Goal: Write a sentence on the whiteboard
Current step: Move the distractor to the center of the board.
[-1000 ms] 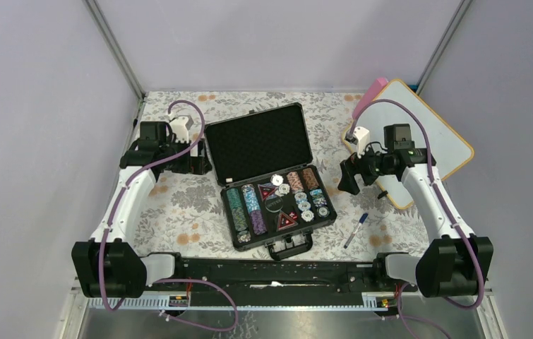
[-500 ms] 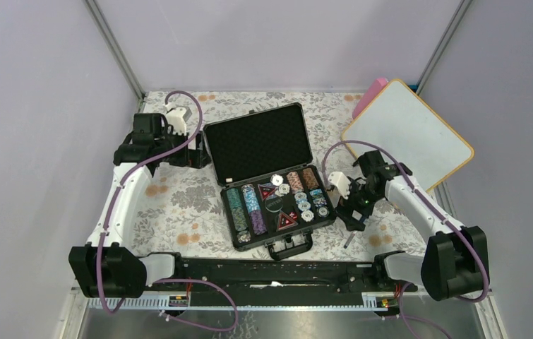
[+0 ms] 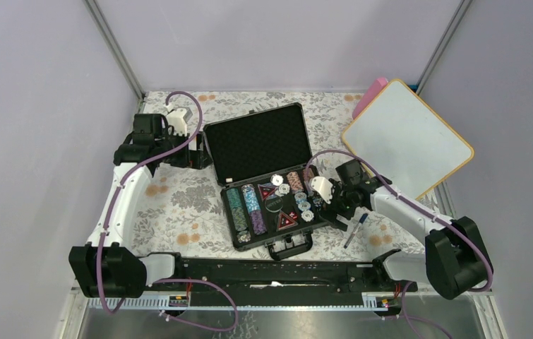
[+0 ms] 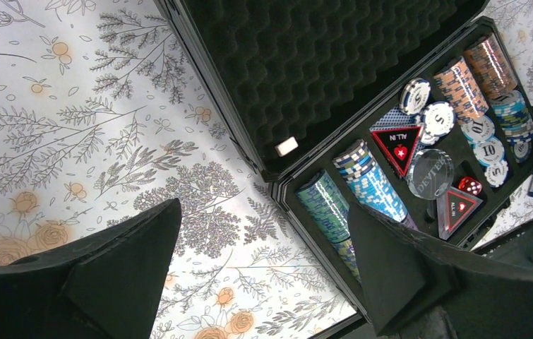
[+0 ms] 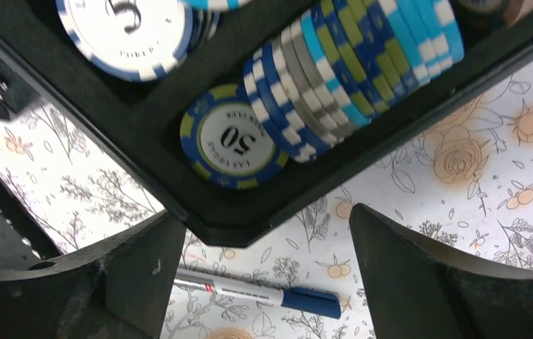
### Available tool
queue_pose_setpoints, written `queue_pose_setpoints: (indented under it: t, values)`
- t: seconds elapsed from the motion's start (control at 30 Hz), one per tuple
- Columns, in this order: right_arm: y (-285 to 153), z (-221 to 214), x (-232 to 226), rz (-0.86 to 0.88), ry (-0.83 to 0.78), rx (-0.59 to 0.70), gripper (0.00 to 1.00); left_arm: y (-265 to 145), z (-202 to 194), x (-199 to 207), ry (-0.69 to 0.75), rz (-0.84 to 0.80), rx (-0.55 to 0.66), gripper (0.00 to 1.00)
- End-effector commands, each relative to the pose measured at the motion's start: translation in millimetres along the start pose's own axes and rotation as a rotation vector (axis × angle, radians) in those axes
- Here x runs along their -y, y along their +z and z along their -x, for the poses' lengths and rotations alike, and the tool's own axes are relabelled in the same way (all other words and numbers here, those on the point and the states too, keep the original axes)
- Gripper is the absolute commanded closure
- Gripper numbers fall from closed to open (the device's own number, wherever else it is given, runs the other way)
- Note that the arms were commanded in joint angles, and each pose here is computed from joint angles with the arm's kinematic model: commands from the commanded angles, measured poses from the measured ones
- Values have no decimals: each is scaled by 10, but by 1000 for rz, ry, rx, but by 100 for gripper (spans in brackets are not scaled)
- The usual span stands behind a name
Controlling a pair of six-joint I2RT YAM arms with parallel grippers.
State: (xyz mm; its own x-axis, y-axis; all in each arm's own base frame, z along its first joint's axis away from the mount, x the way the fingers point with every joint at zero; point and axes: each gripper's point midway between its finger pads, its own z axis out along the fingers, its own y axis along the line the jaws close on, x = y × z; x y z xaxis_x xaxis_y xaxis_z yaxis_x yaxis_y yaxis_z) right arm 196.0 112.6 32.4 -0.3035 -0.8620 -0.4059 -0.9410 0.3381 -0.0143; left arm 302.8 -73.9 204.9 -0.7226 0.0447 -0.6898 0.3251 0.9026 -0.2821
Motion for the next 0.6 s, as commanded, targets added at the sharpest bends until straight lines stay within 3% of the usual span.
queue_pose_setpoints:
  t: [0.0, 0.37, 0.57]
  values:
    - [95, 244, 40, -56, 38, 58, 10, -127, 255, 124, 10, -36, 83, 1]
    - [417, 661, -202, 23, 122, 52, 14, -218, 434, 178, -39, -34, 119, 1]
    - [487, 1095, -228, 63, 209, 114, 15, -292, 520, 84, -63, 0, 145, 1]
